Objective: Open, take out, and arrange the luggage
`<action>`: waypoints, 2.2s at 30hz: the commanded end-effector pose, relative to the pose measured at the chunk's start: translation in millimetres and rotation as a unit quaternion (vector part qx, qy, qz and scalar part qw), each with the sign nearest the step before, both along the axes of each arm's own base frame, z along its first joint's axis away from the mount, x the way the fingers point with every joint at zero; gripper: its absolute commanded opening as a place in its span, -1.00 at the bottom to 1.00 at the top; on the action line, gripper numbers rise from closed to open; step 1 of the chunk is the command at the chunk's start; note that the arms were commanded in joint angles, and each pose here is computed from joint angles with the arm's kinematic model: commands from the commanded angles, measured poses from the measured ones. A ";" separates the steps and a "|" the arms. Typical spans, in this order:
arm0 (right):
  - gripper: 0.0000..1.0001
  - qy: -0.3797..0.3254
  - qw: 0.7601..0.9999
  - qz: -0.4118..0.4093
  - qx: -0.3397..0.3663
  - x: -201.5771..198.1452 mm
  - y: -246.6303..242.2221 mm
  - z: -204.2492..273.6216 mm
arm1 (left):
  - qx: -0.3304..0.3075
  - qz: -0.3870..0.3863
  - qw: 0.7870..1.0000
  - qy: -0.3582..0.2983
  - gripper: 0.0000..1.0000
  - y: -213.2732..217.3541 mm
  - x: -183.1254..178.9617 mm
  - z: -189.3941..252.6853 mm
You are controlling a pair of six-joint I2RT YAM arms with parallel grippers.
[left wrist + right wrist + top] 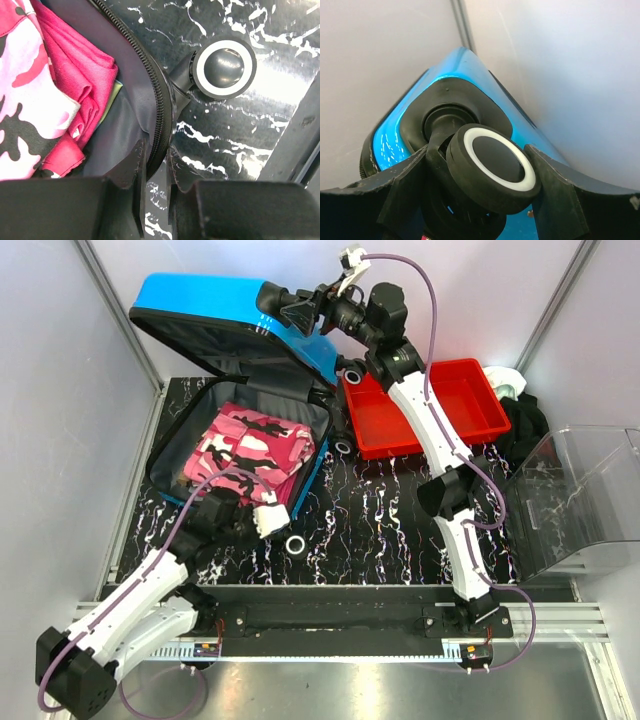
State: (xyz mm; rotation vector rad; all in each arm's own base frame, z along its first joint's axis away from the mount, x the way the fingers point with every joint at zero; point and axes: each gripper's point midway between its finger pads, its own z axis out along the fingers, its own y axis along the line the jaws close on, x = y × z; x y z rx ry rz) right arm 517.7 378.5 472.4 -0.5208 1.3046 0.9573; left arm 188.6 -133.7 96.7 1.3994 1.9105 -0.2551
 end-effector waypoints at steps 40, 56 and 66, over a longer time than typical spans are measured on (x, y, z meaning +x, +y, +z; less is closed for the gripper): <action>-1.00 0.004 0.907 -0.305 0.291 141.1 -113.5 -27.3 | -0.062 0.013 0.985 0.162 -0.99 -53.1 13.5 5.3; 0.68 -0.019 0.941 -0.283 0.184 125.3 -102.7 -39.7 | -0.068 0.043 0.993 0.090 -1.00 -59.1 54.0 19.9; 0.99 -0.017 0.968 -0.203 0.147 72.2 -122.6 6.7 | -0.068 0.047 0.992 0.099 -1.00 -63.0 60.5 13.5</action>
